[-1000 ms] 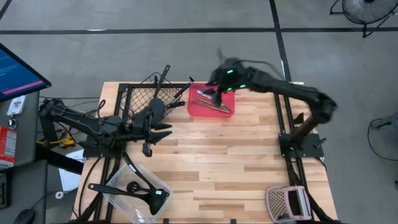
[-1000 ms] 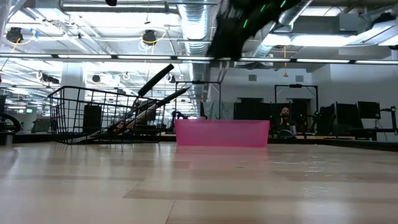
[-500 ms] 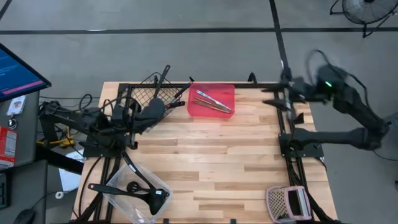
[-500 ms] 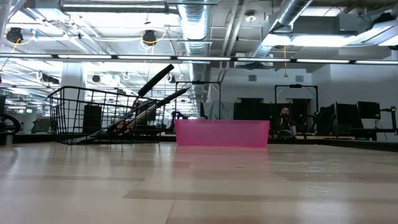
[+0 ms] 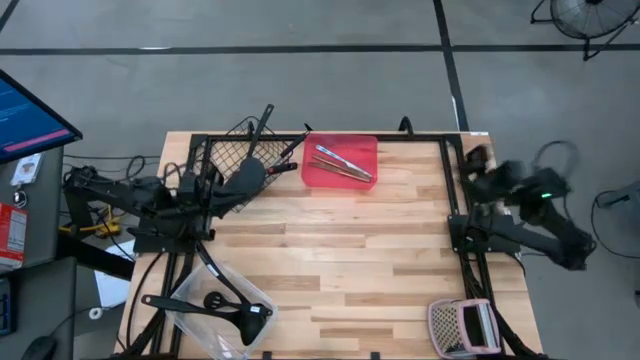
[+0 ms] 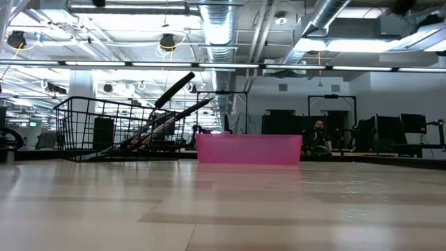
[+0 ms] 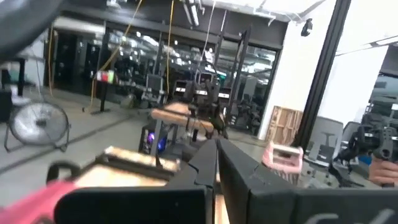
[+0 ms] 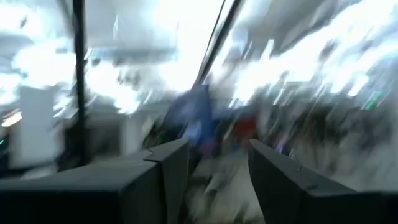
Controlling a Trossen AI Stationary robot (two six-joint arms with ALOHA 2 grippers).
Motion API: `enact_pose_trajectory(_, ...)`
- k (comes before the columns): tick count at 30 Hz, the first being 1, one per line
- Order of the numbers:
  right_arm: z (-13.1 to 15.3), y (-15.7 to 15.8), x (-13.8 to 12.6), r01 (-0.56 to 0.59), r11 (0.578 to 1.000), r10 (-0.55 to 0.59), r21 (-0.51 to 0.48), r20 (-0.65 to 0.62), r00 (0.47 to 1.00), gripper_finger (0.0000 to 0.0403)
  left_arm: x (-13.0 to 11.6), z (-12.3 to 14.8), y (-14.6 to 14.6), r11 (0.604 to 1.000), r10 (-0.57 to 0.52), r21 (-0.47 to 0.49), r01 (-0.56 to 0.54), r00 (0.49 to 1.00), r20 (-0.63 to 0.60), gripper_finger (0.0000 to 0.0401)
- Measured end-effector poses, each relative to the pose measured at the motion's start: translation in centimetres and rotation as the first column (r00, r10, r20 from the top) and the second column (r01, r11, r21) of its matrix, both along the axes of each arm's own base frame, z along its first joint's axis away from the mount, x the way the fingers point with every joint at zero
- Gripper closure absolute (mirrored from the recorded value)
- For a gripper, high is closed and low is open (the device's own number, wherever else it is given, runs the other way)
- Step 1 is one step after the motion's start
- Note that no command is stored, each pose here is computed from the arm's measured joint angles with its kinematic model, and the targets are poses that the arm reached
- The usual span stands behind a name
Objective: Pick & Place Kitchen Items
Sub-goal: Return to Home Position
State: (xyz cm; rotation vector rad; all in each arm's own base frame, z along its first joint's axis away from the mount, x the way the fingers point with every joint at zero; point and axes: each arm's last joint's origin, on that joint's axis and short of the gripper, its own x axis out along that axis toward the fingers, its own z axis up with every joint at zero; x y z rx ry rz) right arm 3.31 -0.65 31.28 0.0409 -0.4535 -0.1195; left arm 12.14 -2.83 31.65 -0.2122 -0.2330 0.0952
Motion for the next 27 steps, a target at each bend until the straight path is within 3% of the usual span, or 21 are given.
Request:
enact_pose_trajectory(7,-4.0,-1.1,3.8,-0.093,0.990,0.111,0.110,-0.167,0.980,0.0247,-0.8,-5.0,0.3,0.994,-0.022,-0.109,0.020,0.999,-0.023,0.0400)
enact_pose_trajectory(11,-5.4,-1.1,4.3,-0.143,0.987,0.148,0.075,-0.074,0.986,0.0248,-1.3,-7.8,0.5,0.987,-0.049,-0.152,0.045,0.999,-0.021,0.0400)
enact_pose_trajectory(13,-7.1,-1.2,4.9,-0.151,0.984,0.160,0.093,-0.106,0.981,0.0248,-1.6,-8.9,0.5,0.984,-0.059,-0.168,0.057,0.998,-0.009,0.0400)
enact_pose_trajectory(17,-8.4,-1.1,4.9,-0.168,0.984,0.171,0.061,-0.049,0.984,0.0248,-2.1,-10.8,0.7,0.981,-0.061,-0.185,0.062,0.998,0.008,0.0400)
enact_pose_trajectory(27,-10.9,-1.3,5.4,-0.155,0.985,0.160,0.072,-0.070,0.985,0.0266,-3.1,-12.4,1.0,0.977,-0.063,-0.199,0.076,0.995,0.073,0.0400)
